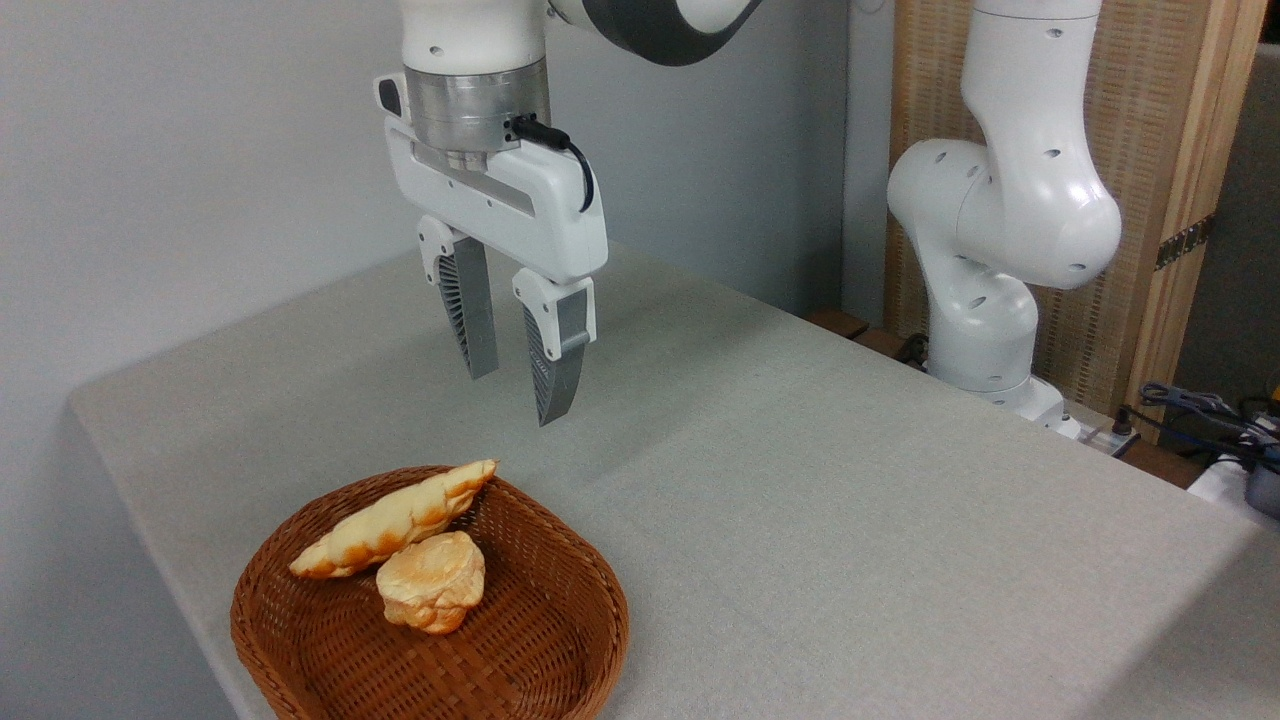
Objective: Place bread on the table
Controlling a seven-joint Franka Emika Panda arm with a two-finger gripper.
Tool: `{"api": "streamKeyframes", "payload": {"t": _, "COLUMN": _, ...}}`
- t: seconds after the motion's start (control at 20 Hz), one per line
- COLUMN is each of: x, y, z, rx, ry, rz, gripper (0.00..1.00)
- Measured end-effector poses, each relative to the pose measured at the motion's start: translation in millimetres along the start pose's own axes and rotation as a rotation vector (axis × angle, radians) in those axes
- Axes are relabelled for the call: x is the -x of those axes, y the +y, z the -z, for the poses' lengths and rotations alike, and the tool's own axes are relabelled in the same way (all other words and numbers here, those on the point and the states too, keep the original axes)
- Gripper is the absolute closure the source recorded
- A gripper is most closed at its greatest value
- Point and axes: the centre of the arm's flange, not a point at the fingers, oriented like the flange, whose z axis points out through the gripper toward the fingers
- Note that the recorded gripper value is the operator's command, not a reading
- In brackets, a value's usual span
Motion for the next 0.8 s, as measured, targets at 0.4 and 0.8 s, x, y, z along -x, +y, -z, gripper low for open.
{"api": "streamKeyframes", "payload": {"t": 0.4, "x": -0.1, "y": 0.1, "z": -0.1, "rx": 0.0, "ry": 0.0, "rz": 0.0, "gripper": 0.0}}
{"api": "streamKeyframes", "payload": {"t": 0.8, "x": -7.1, "y": -8.5, "z": 5.8, "rx": -0.054, "ry": 0.07, "rz": 0.005, "gripper": 0.0}}
